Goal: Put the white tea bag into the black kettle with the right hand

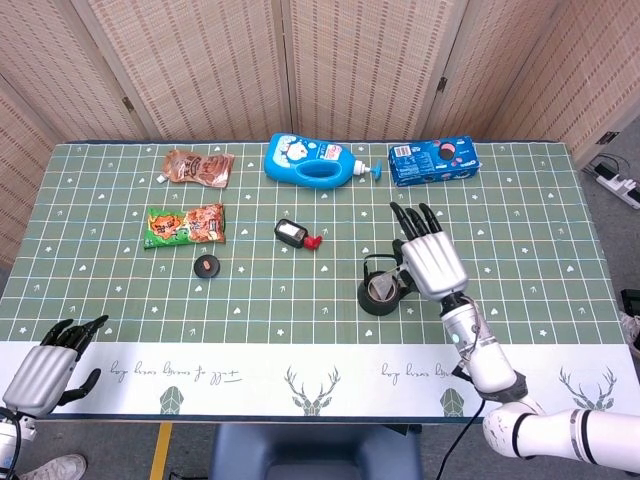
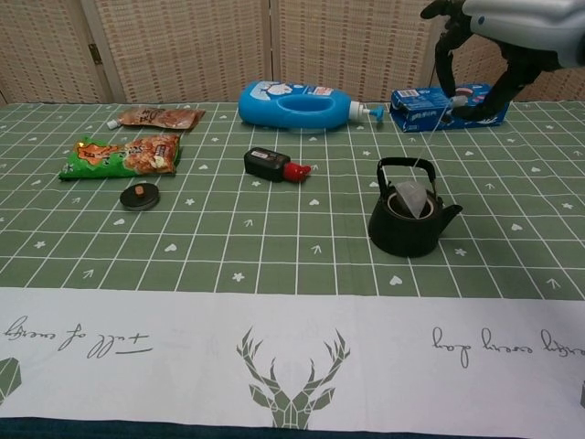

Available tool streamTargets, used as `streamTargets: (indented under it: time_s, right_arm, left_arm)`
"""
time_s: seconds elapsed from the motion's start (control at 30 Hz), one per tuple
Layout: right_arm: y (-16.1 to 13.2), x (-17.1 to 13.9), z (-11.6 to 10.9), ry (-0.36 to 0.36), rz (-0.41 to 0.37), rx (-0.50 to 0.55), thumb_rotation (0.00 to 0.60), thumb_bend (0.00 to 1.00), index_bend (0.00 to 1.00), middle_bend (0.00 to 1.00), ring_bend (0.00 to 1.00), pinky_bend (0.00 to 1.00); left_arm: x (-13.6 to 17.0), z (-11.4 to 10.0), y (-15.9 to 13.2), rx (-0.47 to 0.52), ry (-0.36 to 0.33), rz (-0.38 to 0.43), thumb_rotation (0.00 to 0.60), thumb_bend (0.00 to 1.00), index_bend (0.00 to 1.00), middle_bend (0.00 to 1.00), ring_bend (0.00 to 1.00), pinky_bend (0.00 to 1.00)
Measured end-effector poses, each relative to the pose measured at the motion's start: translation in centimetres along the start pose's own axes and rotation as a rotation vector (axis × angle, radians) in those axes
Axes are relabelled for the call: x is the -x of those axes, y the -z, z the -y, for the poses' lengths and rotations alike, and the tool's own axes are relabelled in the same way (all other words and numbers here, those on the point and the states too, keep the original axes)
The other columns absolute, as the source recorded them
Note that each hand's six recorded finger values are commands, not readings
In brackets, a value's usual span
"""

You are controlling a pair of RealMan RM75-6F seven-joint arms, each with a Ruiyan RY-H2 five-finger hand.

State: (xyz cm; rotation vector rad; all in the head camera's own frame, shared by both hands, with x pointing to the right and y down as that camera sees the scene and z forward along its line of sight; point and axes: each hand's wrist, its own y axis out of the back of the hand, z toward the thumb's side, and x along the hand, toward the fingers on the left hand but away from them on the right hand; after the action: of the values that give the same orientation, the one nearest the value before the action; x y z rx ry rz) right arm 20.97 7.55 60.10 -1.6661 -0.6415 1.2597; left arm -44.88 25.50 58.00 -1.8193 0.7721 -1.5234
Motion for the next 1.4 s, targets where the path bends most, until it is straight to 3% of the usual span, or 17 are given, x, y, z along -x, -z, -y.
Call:
streamTargets:
  time_s: [0.47,0.7,0.9,0.97,1.03,1.13,1.4]
  right_arm:
    - [1.5,-3.0,4.5,-0.082,-0.056,0.003,0.600,0.33,0.56,0.02,0.08,0.00]
    - [1.0,-5.4,7.2,-0.125,-0.128,-0.057,0.600,0.33,0.56,0.01,0.08,0.00]
    - [0.4,-6.1,8.1,-0.133,-0.146,-0.104,0.600,0.33,0.54,0.00,0.07,0.00]
    - [0.4,-6.2,8.4,-0.139,-0.146,-0.122,0.600,0.33,0.43,0.00,0.04,0.00]
    - [0.5,-6.3,8.6,-0.149,-0.142,-0.141,0.600,0.33,0.24,0.00,0.01,0.00]
    - [0.6,-6.6,9.0,-0.174,-0.129,-0.175,0.600,0.33,0.03,0.00,0.00,0.00]
    - [0.5,-8.3,8.0,-0.212,-0.110,-0.189,0.600,0.33,0.00,0.00,0.00,0.00]
  left_arm:
    - [-0.1,0.2,-0.1,-0.010,0.001,-0.007,0.600,0.40,0.00,0.15,0.17,0.10]
    - [-0.1,0.4,-0.2,-0.018,0.007,-0.005,0.600,0.40,0.00,0.15,0.17,0.10]
    - [-0.1,0.3,-0.1,-0.012,0.002,-0.010,0.600,0.40,0.00,0.15,0.17,0.10]
    - [-0.1,0.3,-0.1,-0.011,0.003,-0.010,0.600,0.40,0.00,0.15,0.17,0.10]
    - [-0.1,0.3,-0.1,-0.011,0.002,-0.009,0.600,0.40,0.00,0.15,0.17,0.10]
    - [-0.1,0.2,-0.1,-0.009,0.000,-0.009,0.600,0.40,0.00,0.15,0.17,0.10]
    - [-0.1,0.3,-0.1,-0.014,0.004,-0.009,0.600,0.40,0.00,0.15,0.17,0.10]
